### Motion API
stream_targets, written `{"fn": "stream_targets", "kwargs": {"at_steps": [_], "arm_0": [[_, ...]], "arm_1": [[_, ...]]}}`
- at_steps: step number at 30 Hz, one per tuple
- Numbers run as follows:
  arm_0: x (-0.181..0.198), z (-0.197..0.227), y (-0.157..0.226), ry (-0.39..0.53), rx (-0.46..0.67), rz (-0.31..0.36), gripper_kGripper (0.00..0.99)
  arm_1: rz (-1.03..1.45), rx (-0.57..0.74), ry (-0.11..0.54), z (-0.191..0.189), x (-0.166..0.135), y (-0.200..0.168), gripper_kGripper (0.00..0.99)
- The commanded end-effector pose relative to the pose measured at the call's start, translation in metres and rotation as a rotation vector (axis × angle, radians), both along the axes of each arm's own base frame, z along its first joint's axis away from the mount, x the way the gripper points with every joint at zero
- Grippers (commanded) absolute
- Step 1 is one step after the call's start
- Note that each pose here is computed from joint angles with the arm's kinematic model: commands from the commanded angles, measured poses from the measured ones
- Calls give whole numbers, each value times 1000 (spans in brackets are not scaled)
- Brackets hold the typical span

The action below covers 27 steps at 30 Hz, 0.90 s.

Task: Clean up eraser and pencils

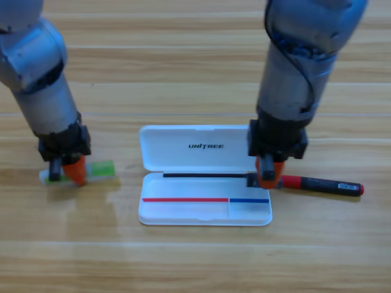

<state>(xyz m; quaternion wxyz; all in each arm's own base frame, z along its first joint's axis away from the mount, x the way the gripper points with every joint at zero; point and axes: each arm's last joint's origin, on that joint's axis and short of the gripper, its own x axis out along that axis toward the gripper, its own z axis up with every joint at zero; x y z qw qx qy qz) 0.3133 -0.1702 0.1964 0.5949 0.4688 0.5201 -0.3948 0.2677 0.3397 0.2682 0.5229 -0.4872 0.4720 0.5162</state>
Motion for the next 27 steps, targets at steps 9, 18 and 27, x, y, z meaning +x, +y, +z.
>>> {"fn": "stream_targets", "kwargs": {"at_steps": [9,18,27], "arm_0": [[-36,89,17,-88,-8,-1,0],[-76,118,-1,-103,-29,-71,0],[-90,117,-15,-69,-34,-108,0]], "arm_1": [[43,-95,43,-60,13,34,0],[55,-111,72,-62,5,35,0],[66,-108,105,-68,-1,39,0]]}}
